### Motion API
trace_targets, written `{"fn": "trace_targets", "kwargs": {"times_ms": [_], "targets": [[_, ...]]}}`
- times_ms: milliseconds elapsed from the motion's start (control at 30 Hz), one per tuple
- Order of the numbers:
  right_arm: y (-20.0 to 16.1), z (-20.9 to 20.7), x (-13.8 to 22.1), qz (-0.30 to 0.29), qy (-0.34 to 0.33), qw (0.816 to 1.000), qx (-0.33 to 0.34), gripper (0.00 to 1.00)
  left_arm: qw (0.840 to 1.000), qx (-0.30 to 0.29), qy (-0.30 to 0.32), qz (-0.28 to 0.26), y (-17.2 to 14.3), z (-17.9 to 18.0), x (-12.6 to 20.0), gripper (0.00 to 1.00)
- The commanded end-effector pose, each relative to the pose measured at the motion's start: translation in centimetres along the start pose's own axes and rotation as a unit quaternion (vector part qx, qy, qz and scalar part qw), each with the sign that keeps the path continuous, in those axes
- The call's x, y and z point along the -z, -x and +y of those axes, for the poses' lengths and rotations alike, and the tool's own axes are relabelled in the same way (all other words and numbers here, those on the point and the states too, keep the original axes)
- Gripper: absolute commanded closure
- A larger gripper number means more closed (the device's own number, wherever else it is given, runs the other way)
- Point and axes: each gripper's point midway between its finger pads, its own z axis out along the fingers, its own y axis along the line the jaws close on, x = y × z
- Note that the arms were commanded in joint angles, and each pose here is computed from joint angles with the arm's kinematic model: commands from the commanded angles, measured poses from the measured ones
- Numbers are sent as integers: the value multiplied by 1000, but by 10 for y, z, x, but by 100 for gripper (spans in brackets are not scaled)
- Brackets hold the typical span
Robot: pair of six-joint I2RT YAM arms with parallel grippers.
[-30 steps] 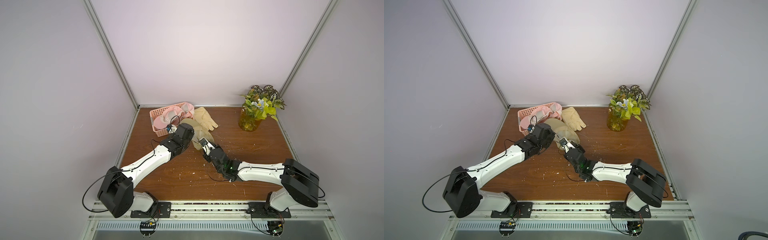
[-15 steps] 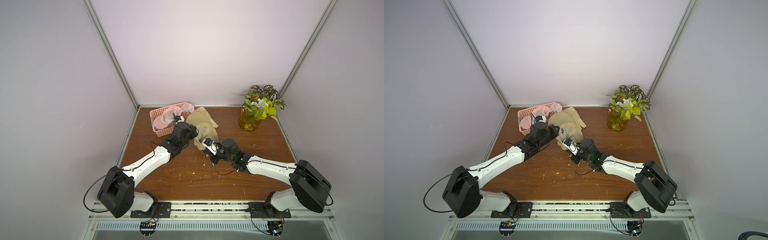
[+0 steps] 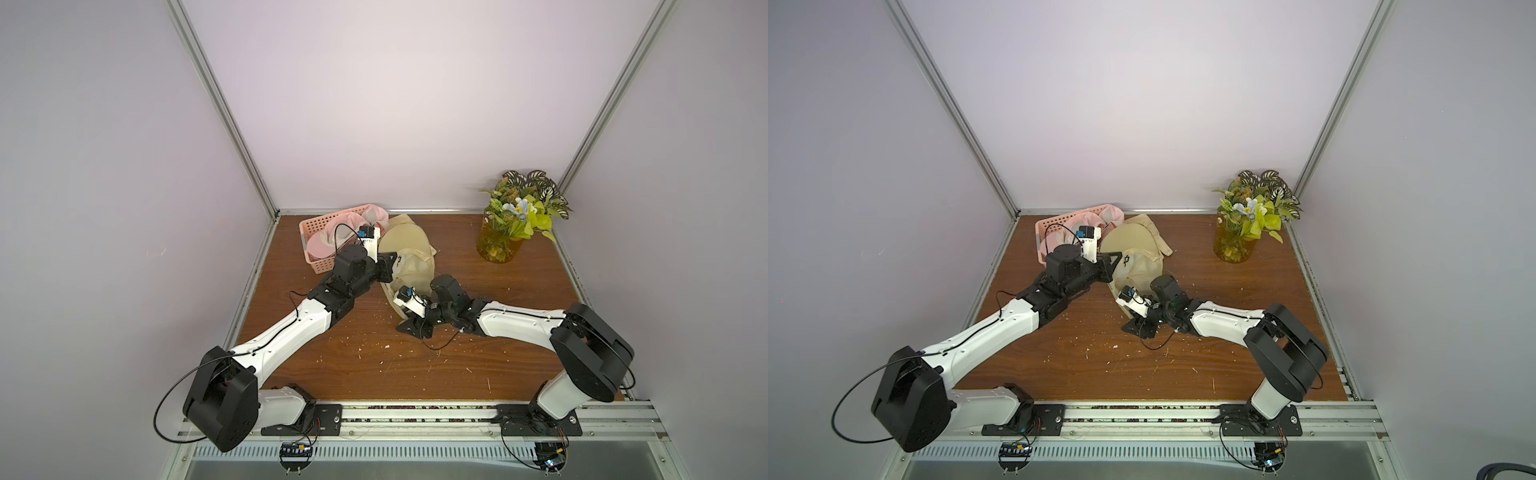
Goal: Turn the baseball cap inside out
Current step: Turn over the baseball cap.
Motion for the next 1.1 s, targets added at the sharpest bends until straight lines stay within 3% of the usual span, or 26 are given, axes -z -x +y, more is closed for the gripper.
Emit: {"fn": "trace_targets", "kwargs": {"times_ms": [0, 300, 400, 567, 633, 733, 900, 1067], "targets": [[27, 4, 28, -39, -28, 999, 10, 40, 998, -38, -34, -33, 15, -11, 7, 100], [78, 12, 72, -126, -59, 989, 40, 35, 995, -62, -65, -36, 17, -23, 12, 100], [91, -11, 85, -159, -135, 978, 25, 36, 994, -58, -81, -39, 19, -30, 17, 100], [114, -49, 115, -243, -260, 934, -11, 65, 991, -6, -133, -33, 22, -49, 24, 100], [122, -55, 121, -265, -280, 923, -12, 71, 987, 17, -158, -30, 22, -57, 26, 100], [130, -61, 117, -264, -290, 920, -8, 74, 977, 41, -205, -33, 22, -75, 32, 100], [135, -74, 110, -264, -317, 911, -8, 71, 969, 50, -240, -31, 21, -96, 38, 100], [115, -99, 96, -226, -366, 902, -31, 58, 955, 62, -287, -31, 26, -114, 49, 100]]}}
